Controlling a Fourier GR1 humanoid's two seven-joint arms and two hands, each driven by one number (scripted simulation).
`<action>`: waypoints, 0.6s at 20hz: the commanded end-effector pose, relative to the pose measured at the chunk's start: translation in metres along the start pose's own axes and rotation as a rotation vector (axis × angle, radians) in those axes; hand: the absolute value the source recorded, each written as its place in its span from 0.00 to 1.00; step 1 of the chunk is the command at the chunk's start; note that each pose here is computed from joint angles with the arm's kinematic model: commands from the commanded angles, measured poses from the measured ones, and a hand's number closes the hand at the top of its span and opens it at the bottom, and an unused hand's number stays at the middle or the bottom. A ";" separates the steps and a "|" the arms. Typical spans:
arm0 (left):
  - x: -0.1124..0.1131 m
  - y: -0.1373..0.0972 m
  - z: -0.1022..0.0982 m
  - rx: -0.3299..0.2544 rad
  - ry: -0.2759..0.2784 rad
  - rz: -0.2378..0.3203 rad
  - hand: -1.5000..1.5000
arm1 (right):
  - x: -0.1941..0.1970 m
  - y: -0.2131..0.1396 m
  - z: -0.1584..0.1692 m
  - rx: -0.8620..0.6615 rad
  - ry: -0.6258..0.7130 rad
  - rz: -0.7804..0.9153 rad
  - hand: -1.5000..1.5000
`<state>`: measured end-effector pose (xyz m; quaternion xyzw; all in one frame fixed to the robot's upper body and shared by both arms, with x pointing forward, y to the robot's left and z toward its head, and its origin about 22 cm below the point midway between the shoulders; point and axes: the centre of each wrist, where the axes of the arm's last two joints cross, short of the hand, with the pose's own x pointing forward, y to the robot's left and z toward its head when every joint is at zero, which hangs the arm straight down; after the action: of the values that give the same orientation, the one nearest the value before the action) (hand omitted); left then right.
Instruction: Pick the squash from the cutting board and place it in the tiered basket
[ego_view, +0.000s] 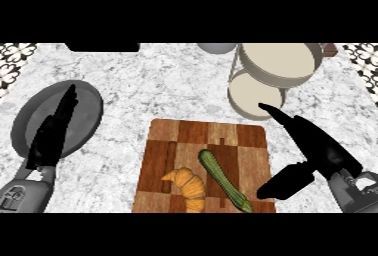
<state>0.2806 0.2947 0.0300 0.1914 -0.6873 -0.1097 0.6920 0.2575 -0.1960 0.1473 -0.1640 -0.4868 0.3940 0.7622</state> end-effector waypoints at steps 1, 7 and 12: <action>0.001 -0.008 -0.002 -0.006 0.007 0.000 0.50 | 0.026 0.009 -0.019 0.067 0.100 0.029 0.00; -0.008 -0.004 0.006 0.010 0.005 0.006 0.50 | 0.032 0.040 -0.014 0.128 0.163 0.104 0.00; -0.008 0.013 -0.002 0.014 -0.004 0.016 0.50 | 0.031 0.059 -0.029 0.142 0.202 0.142 0.00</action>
<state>0.2777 0.2948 0.0259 0.1933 -0.6873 -0.1039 0.6925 0.2653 -0.1492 0.1199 -0.1567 -0.4170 0.4434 0.7778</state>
